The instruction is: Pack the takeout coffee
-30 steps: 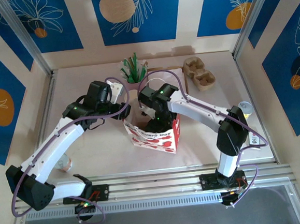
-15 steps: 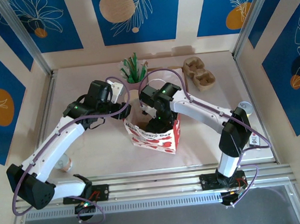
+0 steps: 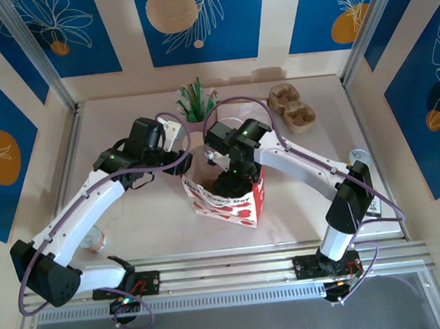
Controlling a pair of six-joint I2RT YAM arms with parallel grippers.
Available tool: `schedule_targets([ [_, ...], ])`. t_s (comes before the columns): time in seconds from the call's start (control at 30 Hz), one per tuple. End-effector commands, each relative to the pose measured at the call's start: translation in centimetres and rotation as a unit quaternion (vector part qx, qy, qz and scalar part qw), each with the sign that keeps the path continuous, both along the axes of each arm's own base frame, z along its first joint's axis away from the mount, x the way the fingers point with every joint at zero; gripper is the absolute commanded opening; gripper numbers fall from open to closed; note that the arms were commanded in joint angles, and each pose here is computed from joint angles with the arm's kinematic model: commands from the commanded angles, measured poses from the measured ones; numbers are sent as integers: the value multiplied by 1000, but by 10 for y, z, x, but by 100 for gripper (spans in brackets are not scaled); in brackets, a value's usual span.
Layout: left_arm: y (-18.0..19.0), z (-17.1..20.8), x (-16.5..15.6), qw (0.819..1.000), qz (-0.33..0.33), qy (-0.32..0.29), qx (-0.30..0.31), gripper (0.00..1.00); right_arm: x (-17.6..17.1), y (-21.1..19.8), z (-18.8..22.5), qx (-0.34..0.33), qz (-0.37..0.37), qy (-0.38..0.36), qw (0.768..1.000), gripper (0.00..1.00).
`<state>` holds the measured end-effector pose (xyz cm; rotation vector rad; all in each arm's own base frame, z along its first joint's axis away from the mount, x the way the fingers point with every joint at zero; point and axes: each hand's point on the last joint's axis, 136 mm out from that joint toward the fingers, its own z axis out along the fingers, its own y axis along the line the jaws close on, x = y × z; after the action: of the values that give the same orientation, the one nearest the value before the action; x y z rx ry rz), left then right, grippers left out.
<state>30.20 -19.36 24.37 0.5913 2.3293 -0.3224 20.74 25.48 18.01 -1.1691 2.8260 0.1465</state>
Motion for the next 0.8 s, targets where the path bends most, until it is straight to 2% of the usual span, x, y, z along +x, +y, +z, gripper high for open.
schedule_targets([
  [0.0,9,-2,3,1000,9,6,19,72,-7,-2,19,12,5,-7,1000,99],
  [0.77,9,-1,3,1000,11,5,20,73,-10,-1,85,79,19,-70,994,99],
])
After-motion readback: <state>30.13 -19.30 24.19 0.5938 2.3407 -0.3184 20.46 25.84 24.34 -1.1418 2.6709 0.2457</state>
